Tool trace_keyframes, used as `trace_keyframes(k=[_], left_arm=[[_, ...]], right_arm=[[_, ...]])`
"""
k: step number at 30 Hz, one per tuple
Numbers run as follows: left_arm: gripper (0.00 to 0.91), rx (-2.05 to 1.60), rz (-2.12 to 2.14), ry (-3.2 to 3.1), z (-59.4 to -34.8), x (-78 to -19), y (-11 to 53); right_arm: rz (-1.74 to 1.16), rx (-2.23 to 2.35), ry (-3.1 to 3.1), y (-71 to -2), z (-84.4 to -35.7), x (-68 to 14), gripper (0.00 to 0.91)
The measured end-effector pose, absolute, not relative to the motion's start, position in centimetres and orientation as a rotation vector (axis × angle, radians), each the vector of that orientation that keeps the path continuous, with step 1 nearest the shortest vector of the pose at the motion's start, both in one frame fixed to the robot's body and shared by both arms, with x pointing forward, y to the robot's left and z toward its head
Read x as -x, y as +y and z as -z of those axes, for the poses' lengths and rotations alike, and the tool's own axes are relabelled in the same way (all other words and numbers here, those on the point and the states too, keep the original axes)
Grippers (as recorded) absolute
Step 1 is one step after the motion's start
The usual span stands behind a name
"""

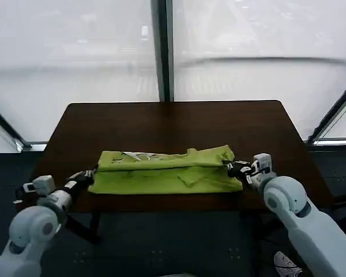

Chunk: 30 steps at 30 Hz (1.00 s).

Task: Fold and organize the clothes.

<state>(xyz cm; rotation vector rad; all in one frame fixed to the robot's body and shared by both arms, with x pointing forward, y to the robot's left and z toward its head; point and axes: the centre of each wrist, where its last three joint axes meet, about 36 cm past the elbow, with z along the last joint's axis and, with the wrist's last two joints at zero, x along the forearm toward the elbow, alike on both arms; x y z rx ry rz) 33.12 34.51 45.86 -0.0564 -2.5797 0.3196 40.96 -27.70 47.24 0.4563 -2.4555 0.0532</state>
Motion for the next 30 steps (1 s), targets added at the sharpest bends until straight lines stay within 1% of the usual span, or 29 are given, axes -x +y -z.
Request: trace_keyframes(k=[7,15,16,17,30], left_arm=[[0.0,0.033,-0.33,-2.577,-45.9,-31.8,34.5],[0.0,-0.006,-0.317,-2.549,-45.0,-30.8,34.5],[0.02,-0.013,-0.314,-2.543,-45.0,-30.7,34.4],[0.878,-0.02,-0.311,-2.536,-45.0,-30.5,34.4],[0.878,-0.068,-0.267,-2.545,-46.3,-29.7,34.2]], right_arm=[[-0.064,-0.459,-2.44,-28.0,-47.1,-40.5,0.0],[-0.07,-0.473,-2.418,-27.8,-46.8,-39.9,0.0],[-0.073,-0.475,-2.418,-27.8,-46.9,-39.8,0.0],[-0.076,-0.476,-2.418,-27.9,-46.9,-39.8,0.878],[-0.078,-0.457,-2.495,-28.5,-49.1,-40.5,0.878]])
